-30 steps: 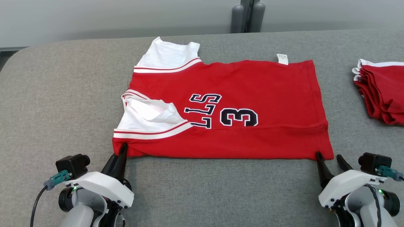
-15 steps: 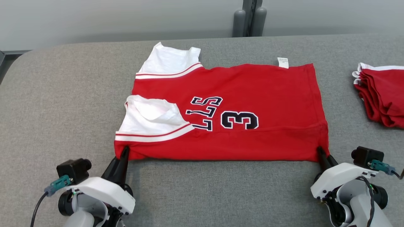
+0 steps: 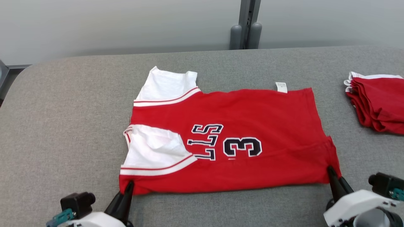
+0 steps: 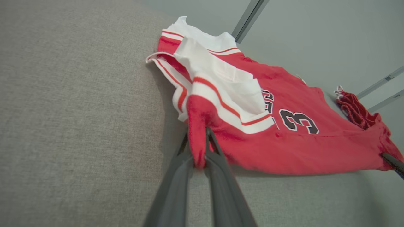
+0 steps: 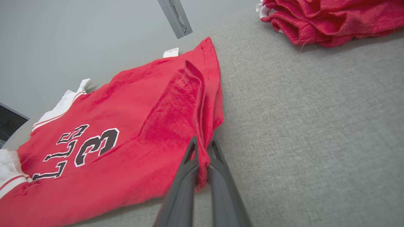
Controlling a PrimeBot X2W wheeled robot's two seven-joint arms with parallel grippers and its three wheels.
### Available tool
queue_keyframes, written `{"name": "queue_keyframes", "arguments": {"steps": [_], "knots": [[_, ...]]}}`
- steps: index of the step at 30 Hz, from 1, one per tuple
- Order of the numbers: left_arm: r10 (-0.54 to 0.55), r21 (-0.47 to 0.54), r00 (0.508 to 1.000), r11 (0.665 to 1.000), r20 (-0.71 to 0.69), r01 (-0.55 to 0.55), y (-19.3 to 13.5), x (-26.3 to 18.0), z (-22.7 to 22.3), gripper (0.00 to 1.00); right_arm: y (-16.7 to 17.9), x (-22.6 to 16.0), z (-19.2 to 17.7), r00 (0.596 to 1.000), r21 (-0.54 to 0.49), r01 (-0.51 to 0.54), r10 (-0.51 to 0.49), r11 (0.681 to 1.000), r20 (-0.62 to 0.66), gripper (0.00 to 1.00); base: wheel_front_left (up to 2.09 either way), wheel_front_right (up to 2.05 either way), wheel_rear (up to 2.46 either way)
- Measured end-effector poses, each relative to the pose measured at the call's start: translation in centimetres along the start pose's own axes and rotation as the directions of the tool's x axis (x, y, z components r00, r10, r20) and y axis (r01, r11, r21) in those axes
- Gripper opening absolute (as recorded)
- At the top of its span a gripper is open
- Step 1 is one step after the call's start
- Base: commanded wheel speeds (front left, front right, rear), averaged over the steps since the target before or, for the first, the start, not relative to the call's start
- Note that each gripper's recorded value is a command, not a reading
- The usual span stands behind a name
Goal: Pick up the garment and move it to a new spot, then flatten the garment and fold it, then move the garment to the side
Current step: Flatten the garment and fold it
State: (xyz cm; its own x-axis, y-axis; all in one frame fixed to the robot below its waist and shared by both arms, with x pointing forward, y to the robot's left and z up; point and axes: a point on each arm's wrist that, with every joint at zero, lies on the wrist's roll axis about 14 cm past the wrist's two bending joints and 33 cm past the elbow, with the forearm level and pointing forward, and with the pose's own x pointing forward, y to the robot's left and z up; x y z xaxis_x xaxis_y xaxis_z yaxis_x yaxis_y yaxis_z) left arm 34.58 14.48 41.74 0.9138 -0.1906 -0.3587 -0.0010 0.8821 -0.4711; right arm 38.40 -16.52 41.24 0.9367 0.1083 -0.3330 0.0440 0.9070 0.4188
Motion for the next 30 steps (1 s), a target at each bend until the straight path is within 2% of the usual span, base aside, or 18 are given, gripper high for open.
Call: {"name": "queue_keyframes", "arguments": {"steps": [6,19,20,21,22,23,24,25,26,27,28,30], "knots": [[0.035,0.014,0.996,0.999,-0.077,-0.034,0.3,-2.3,-1.5,0.00,-1.1,-3.2,-0.5,0.998,-0.001,0.026,-0.026,1.000,-0.054,0.00,0.00,0.00,0.00],[0.067,0.018,0.977,0.998,-0.202,-0.065,0.6,-3.8,-4.2,0.00,-2.8,-5.4,-2.5,0.988,0.009,0.078,-0.076,0.997,-0.136,0.00,0.00,0.00,0.00],[0.067,0.021,0.975,0.998,-0.214,-0.064,0.6,-3.9,-4.4,0.00,-2.9,-5.5,-2.5,0.987,0.010,0.080,-0.078,0.997,-0.137,0.16,0.00,0.00,0.00],[0.069,0.021,0.973,0.998,-0.221,-0.066,0.6,-4.0,-4.6,0.00,-3.0,-5.5,-2.6,0.987,0.013,0.083,-0.080,0.996,-0.141,0.38,0.00,0.00,0.00],[0.067,0.021,0.972,0.998,-0.225,-0.064,0.5,-4.0,-4.7,0.00,-3.1,-5.6,-2.8,0.985,0.015,0.086,-0.082,0.996,-0.149,0.52,0.00,0.00,0.00],[0.066,0.021,0.972,0.998,-0.225,-0.063,0.5,-4.0,-4.6,0.00,-3.1,-5.7,-3.0,0.985,0.016,0.088,-0.084,0.996,-0.154,0.89,0.00,0.00,0.00],[0.068,0.021,0.972,0.998,-0.225,-0.065,0.5,-4.0,-4.6,0.00,-3.2,-5.7,-3.1,0.984,0.017,0.090,-0.087,0.996,-0.155,1.00,0.00,0.00,0.00],[0.071,0.022,0.971,0.997,-0.227,-0.068,0.6,-4.1,-4.6,0.00,-3.3,-5.8,-3.1,0.984,0.018,0.093,-0.089,0.996,-0.154,1.00,0.00,0.00,0.00],[0.074,0.025,0.971,0.997,-0.227,-0.070,0.6,-4.1,-4.5,0.24,-3.4,-5.8,-3.1,0.984,0.018,0.098,-0.094,0.995,-0.153,1.00,0.00,0.00,0.00],[0.080,0.028,0.970,0.997,-0.229,-0.076,0.8,-4.2,-4.5,0.70,-3.7,-5.9,-3.1,0.984,0.018,0.105,-0.101,0.994,-0.150,1.00,0.00,0.00,0.00],[0.081,0.032,0.969,0.997,-0.233,-0.076,0.8,-4.2,-4.5,1.00,-3.9,-6.0,-3.1,0.983,0.012,0.111,-0.108,0.994,-0.147,1.00,0.00,0.00,0.00],[0.089,0.037,0.966,0.996,-0.244,-0.083,1.1,-4.5,-4.7,1.00,-4.1,-6.1,-3.0,0.983,0.010,0.117,-0.114,0.993,-0.144,1.00,0.00,0.00,0.00]]}}
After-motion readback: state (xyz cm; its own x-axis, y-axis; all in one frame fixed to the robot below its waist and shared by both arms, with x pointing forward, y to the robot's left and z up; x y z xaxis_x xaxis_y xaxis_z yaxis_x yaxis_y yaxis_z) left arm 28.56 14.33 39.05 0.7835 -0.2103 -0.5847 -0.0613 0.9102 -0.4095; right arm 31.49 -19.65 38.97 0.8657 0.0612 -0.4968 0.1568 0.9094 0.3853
